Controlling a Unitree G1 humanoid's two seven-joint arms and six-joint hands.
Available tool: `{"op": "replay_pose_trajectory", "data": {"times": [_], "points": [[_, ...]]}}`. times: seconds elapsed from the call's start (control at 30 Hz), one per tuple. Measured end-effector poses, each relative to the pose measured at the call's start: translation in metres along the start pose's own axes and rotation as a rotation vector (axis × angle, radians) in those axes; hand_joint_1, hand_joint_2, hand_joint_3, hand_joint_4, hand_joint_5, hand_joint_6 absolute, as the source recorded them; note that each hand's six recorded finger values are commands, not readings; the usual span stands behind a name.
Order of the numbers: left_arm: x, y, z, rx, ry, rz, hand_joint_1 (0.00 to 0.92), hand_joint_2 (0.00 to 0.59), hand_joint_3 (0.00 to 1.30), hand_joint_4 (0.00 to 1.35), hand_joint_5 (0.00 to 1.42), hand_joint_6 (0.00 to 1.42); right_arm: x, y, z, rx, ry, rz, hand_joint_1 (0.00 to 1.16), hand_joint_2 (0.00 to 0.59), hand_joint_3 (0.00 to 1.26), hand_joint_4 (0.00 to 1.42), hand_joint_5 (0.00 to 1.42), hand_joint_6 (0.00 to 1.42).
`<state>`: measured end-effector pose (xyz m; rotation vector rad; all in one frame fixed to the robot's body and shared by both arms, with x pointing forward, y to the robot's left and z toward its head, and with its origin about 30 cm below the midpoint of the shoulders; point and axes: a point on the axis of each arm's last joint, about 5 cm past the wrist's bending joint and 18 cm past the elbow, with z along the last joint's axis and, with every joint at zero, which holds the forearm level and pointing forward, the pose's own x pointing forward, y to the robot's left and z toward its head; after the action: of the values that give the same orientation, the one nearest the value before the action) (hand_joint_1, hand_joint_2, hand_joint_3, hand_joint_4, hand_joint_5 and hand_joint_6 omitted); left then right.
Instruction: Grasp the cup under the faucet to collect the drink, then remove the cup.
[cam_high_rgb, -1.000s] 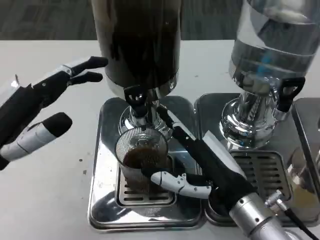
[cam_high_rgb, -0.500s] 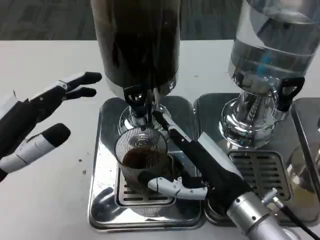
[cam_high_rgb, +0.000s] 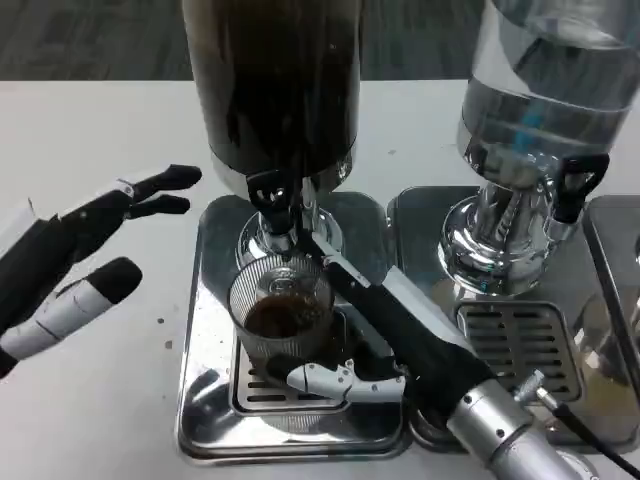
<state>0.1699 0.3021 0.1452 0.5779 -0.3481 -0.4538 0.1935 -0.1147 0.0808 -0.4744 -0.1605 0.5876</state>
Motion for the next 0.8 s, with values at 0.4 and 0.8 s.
{"op": "replay_pose_trajectory", "data": {"times": [0.4,0.8], "points": [[-0.0016,-0.0011,-0.0017,-0.006,0.013,-0.002,0.0,0.11,0.21,0.15,0.21,0.14,0.0036,-0.0009,0.0023,-0.039,0.01,0.013,0.65,0.173,0.0,0.0,0.0,0.0],[-0.0022,-0.0014,-0.002,-0.007,0.016,0.0,0.0,0.108,0.22,0.15,0.22,0.14,0.0055,0.0019,0.0031,-0.044,0.015,-0.013,0.66,0.175,0.0,0.0,0.0,0.0]]}}
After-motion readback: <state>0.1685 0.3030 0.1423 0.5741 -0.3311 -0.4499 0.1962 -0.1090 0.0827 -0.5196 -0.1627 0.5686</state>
